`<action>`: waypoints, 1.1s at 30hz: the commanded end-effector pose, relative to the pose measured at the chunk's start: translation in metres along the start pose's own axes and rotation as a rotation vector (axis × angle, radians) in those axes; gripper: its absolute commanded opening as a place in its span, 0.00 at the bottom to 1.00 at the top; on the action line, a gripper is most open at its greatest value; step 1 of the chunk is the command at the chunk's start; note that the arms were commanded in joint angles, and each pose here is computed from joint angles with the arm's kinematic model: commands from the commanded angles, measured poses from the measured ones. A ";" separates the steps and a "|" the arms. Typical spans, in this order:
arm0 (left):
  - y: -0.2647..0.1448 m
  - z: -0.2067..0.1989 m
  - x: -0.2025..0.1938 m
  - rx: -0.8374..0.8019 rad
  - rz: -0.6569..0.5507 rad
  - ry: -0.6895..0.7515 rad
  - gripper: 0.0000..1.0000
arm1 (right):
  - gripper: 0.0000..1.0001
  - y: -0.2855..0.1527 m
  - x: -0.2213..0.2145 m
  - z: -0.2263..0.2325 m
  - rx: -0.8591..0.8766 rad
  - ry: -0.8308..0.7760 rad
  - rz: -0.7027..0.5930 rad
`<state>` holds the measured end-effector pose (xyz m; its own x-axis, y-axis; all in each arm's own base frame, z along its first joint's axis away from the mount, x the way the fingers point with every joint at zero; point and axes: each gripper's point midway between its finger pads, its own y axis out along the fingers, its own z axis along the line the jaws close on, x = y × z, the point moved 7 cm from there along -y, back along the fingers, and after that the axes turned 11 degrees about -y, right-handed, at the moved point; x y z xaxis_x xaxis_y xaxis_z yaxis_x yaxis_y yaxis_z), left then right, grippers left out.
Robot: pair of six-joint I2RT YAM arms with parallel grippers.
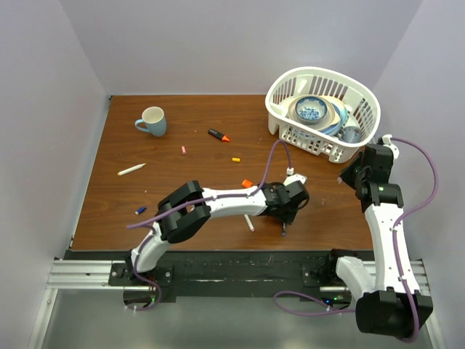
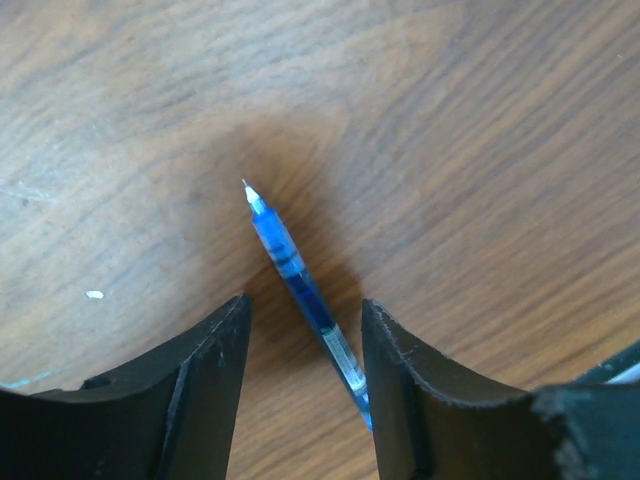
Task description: Insert the pens into the pen caps
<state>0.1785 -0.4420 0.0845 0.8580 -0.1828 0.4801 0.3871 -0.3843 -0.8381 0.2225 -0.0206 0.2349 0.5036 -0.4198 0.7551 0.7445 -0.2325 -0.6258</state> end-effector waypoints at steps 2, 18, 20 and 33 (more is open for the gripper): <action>0.000 0.008 -0.007 0.099 0.004 0.009 0.50 | 0.00 -0.004 0.001 -0.002 -0.030 0.021 0.003; -0.020 0.071 -0.042 0.327 0.066 0.072 0.39 | 0.00 -0.009 -0.009 0.004 0.072 0.032 -0.012; -0.018 0.072 -0.045 0.321 0.075 0.058 0.41 | 0.00 -0.009 -0.011 0.007 0.103 0.036 0.001; -0.008 0.079 -0.073 0.231 0.131 -0.029 0.01 | 0.00 -0.014 -0.027 0.020 0.255 0.056 0.068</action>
<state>0.1615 -0.3783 0.0750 0.8464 -0.1588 0.5082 0.4713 -0.2206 -0.8539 0.2080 -0.0018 0.2240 0.5406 -0.4608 0.7039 0.7612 -0.0883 -0.6424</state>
